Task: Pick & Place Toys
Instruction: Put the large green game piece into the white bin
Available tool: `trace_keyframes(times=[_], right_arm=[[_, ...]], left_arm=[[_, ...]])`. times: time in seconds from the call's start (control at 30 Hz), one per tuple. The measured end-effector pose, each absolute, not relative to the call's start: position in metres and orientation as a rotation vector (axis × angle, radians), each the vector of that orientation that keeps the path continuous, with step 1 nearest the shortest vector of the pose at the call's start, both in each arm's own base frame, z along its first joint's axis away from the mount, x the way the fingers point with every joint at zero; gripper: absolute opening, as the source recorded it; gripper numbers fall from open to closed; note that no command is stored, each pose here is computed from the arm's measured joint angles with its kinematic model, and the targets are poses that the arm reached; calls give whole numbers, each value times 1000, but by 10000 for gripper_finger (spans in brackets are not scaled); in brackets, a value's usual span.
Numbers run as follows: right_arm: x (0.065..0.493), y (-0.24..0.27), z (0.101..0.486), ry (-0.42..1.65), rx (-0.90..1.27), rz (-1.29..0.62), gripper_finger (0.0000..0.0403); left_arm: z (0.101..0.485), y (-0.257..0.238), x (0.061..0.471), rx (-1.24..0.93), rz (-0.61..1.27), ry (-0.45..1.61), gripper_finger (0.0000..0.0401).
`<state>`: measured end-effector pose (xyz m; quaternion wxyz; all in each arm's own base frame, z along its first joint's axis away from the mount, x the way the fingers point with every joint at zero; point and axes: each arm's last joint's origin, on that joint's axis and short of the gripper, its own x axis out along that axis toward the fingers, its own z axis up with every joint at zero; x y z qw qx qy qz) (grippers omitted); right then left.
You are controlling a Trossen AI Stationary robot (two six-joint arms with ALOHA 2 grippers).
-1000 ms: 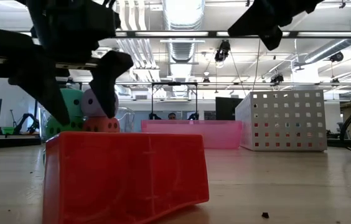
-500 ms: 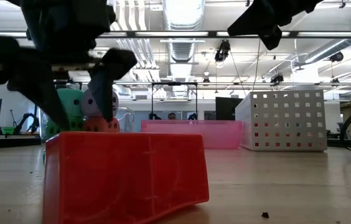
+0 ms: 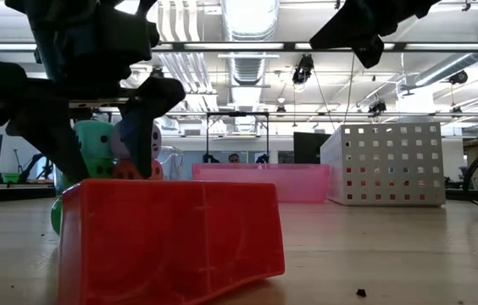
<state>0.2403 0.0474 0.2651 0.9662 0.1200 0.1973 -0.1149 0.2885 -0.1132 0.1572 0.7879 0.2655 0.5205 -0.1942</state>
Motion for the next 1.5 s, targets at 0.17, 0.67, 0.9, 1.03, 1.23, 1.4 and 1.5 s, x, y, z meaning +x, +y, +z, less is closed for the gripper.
trace_keyframes(times=[0.17,0.67,0.9,1.03,1.23,1.4,1.5], right_arm=[[240,47,265,400,243,-233,8],[240,47,265,400,243,-231,8],[240,47,265,400,243,-231,8],[240,48,265,400,244,-228,8],[240,48,265,401,240,-228,8],[240,48,265,401,241,-225,8],[240,48,265,402,242,-223,8]], left_arm=[[157,-113,288,594,-433,1118,304],[148,-119,290,829,-613,1068,398],[136,-122,293,839,-683,1077,366],[135,-122,293,839,-701,1077,317],[135,-123,295,823,-707,1054,233],[135,-124,297,676,-607,1078,171],[135,-123,297,559,-525,1113,170]])
